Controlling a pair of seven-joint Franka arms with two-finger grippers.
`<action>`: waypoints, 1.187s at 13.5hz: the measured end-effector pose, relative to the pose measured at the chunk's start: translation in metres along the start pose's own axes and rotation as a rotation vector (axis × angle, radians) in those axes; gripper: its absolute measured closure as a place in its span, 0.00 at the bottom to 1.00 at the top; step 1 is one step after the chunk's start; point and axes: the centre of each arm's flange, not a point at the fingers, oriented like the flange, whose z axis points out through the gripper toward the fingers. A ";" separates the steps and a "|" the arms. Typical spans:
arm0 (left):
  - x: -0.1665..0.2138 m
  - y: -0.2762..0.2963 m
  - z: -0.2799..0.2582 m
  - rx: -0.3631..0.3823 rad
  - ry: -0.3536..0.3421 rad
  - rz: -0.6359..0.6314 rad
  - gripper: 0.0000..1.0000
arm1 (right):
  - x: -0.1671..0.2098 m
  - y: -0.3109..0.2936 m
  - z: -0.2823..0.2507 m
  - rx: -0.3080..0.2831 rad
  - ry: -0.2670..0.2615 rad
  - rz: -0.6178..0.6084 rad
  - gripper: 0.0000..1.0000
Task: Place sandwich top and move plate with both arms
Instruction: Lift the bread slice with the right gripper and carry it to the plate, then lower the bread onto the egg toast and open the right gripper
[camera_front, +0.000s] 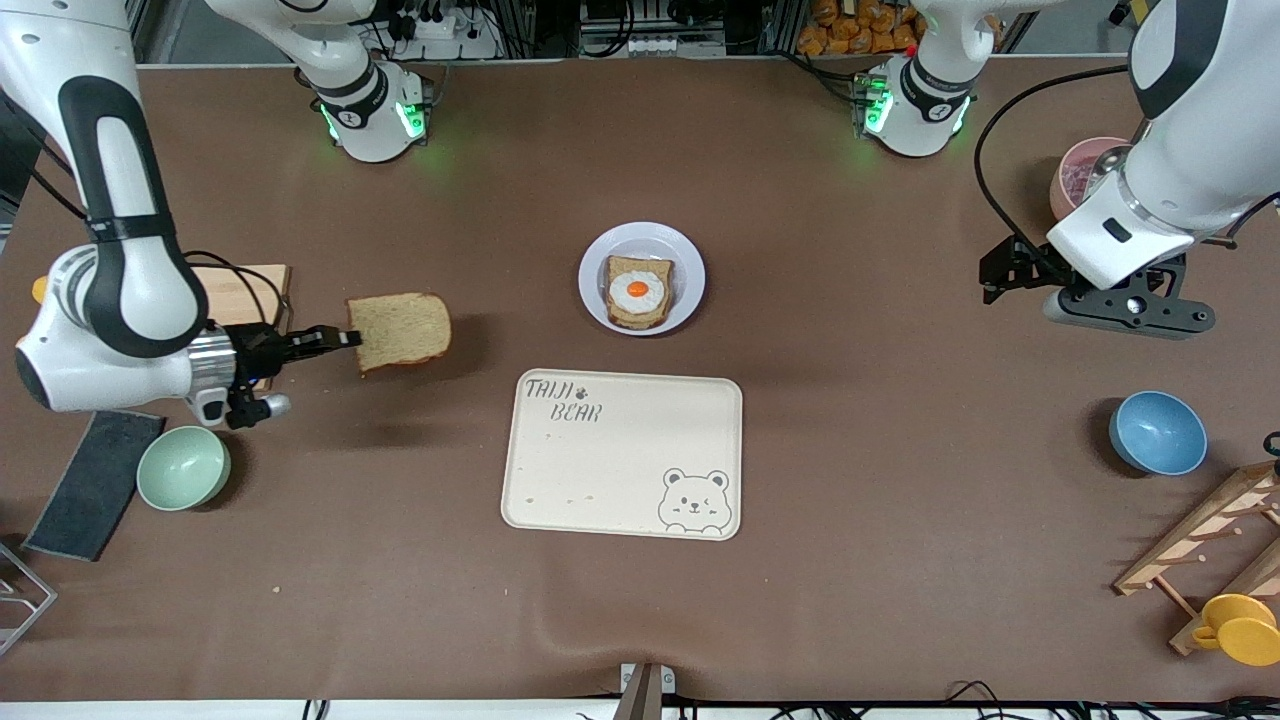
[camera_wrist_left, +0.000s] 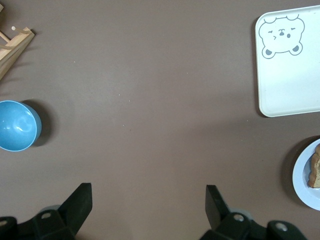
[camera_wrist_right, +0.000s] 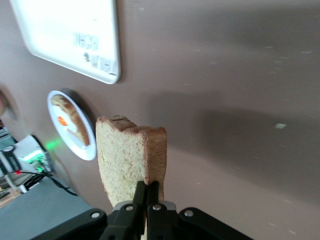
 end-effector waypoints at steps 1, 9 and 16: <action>0.000 0.000 0.000 0.000 0.000 0.000 0.00 | 0.002 -0.008 0.009 0.016 0.001 0.006 0.96; 0.000 -0.001 0.000 0.000 -0.001 -0.001 0.00 | -0.003 -0.101 0.140 0.053 0.075 -0.004 0.96; 0.001 -0.002 0.004 -0.002 -0.009 -0.002 0.00 | -0.030 -0.181 0.233 0.037 0.114 -0.052 0.96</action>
